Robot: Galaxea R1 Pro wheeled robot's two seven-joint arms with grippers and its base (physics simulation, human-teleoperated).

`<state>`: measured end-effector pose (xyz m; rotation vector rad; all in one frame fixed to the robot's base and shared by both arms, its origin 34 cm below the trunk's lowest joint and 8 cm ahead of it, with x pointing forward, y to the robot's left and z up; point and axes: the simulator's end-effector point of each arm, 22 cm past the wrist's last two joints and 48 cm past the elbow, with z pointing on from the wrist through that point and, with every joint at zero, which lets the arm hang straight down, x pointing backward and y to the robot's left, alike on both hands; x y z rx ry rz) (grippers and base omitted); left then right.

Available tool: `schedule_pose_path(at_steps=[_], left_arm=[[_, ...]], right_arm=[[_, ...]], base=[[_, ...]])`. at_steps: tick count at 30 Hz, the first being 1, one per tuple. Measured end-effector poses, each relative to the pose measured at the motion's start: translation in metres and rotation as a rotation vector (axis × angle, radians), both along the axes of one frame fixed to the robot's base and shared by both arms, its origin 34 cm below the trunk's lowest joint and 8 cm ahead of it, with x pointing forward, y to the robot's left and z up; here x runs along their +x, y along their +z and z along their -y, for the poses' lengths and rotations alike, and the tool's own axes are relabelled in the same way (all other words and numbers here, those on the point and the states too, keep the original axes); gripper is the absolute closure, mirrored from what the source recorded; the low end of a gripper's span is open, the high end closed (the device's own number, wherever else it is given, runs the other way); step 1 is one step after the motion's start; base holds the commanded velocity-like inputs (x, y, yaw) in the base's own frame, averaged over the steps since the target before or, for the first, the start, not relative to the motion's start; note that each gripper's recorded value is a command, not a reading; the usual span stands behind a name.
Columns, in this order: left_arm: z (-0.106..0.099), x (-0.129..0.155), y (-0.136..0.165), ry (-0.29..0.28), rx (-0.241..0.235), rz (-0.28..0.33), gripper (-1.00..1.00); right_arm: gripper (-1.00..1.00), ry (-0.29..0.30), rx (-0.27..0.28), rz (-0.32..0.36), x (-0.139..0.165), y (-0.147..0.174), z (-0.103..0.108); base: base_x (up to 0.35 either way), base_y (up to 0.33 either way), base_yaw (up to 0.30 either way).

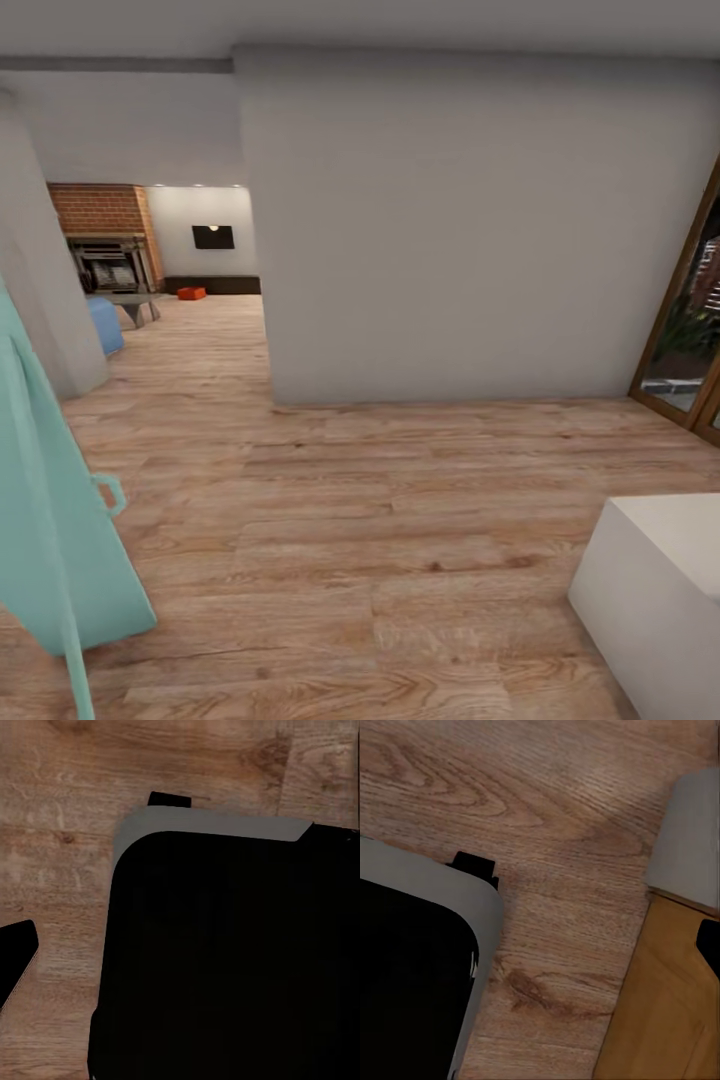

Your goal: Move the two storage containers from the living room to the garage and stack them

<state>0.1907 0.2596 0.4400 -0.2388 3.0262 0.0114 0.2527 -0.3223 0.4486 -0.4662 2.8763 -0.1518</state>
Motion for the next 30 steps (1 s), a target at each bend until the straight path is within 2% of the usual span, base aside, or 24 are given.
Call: schedule_pose_path(at_steps=[30], left_arm=[[0.0,0.0001,0.0,0.0,0.0,0.0,-1.0]], right_arm=[[-1.0,0.0,0.0,0.0,-0.0002,0.0,-0.0001]], base=[[0.323,0.0,0.0]])
